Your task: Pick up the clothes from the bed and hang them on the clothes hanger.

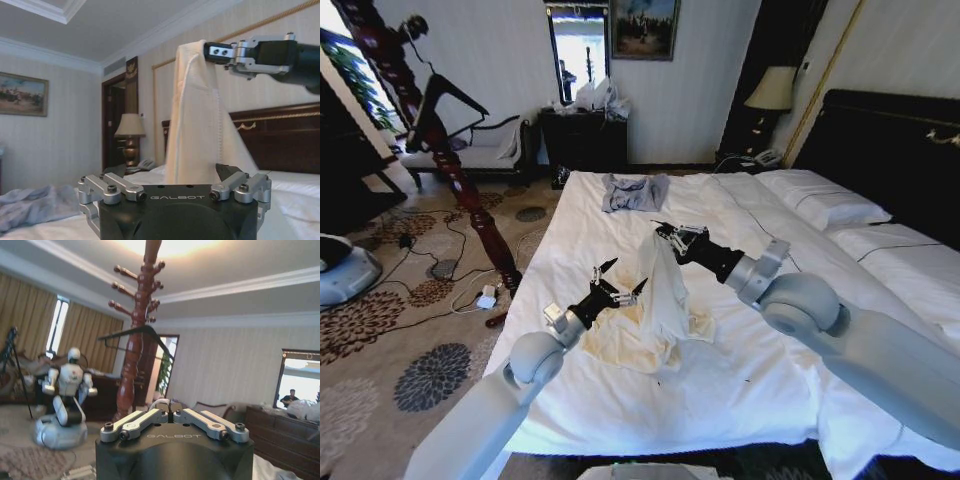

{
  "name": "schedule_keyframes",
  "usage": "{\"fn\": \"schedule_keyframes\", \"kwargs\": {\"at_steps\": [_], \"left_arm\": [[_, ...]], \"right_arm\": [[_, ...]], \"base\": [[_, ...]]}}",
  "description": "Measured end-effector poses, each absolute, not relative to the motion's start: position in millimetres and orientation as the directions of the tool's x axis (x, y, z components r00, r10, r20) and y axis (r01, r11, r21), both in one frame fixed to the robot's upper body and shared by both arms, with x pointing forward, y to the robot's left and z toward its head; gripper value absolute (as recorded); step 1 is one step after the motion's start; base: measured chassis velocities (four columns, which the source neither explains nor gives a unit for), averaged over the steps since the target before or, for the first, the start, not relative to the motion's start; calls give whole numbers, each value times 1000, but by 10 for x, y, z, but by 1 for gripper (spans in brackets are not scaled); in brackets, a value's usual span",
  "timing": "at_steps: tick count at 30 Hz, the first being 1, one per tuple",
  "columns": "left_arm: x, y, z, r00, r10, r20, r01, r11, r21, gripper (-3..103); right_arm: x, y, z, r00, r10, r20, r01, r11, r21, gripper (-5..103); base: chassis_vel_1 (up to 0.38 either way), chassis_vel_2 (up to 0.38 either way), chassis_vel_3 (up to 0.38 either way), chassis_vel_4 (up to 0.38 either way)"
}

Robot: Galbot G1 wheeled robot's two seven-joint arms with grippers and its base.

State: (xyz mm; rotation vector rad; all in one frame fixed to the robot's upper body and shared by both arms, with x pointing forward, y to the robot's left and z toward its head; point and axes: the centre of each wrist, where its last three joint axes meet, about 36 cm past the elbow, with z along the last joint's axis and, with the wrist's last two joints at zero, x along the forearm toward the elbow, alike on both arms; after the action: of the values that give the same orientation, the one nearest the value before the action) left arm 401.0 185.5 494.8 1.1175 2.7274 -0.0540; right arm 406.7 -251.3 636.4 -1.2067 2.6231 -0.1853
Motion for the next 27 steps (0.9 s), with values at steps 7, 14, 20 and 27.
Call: {"fn": "schedule_keyframes", "kwargs": {"at_steps": [7, 14, 20, 27], "left_arm": [[3966, 1796, 5001, -653, 720, -233, 731, 680, 55, 102], [3945, 1791, 5057, -636, 728, -258, 738, 671, 74, 99], [4039, 1823, 5076, -648, 708, -280, 717, 691, 86, 89], [4035, 1860, 5126, -659, 693, -293, 703, 706, 89, 64]], "right_arm": [[4070, -2433, 6284, -605, -766, -217, -763, 636, -117, 0], [4082, -2415, 6258, -604, -763, -232, -767, 635, -91, 0], [4039, -2394, 6214, -593, -770, -235, -778, 623, -79, 0], [4024, -2440, 6224, -602, -765, -231, -767, 634, -100, 0]], "base": [[0, 0, 0, 0], [0, 0, 0, 0], [0, 0, 0, 0], [0, 0, 0, 0]]}}
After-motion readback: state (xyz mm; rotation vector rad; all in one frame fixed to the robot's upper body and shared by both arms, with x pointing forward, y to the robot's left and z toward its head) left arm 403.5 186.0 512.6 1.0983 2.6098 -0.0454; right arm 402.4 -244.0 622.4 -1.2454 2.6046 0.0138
